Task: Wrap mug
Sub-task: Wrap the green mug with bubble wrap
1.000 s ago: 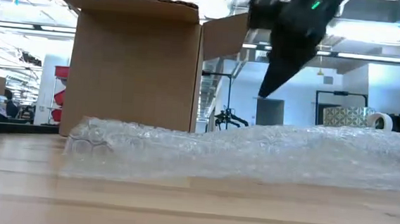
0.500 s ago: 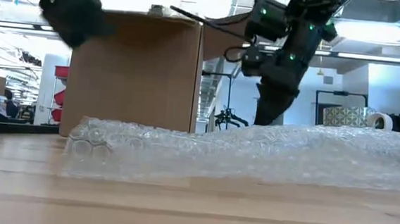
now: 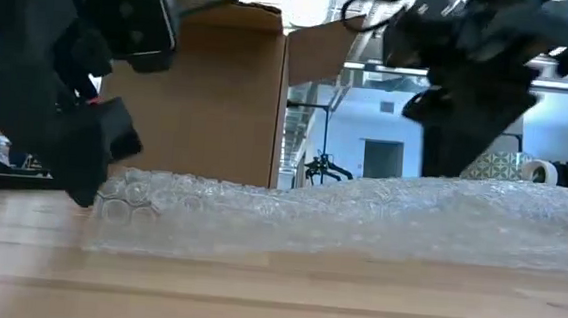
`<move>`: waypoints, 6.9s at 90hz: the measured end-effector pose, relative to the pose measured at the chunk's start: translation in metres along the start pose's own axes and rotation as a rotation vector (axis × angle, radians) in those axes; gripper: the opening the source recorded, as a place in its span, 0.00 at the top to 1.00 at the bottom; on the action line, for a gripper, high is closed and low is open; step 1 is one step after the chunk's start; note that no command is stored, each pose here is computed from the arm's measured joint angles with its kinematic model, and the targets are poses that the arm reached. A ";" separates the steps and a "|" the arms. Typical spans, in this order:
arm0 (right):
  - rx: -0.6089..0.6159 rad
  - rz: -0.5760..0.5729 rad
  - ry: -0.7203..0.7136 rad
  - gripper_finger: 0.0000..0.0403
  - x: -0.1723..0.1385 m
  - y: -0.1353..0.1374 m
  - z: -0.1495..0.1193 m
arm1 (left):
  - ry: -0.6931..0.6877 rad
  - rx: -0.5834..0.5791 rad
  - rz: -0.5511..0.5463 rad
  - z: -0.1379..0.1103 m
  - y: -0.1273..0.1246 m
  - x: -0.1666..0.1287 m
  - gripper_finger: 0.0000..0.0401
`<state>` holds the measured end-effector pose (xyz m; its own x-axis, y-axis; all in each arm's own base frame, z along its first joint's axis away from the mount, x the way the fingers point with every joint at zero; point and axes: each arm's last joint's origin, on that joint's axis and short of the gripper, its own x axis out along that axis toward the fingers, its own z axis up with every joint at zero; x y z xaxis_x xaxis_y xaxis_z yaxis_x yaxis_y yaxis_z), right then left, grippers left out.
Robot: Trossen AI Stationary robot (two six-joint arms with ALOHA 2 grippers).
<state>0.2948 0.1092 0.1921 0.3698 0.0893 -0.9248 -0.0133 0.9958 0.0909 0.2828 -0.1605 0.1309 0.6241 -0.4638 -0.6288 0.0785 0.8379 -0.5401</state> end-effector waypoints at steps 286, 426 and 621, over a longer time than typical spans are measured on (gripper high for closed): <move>0.519 -0.226 -0.408 0.78 -0.106 -0.040 -0.025 | -0.512 0.137 0.676 0.014 -0.028 -0.116 0.99; 0.525 -0.218 -0.543 0.72 -0.075 -0.050 0.000 | -0.557 0.655 0.538 0.111 -0.011 -0.011 0.45; 0.478 -0.188 -0.684 0.63 0.062 -0.006 -0.049 | -0.336 0.447 1.011 0.115 0.016 -0.017 0.54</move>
<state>0.2719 0.1100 0.1162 0.8081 -0.2626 -0.5273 0.4411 0.8630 0.2463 0.3627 -0.1062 0.1979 0.7286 0.5211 -0.4446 -0.3490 0.8409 0.4135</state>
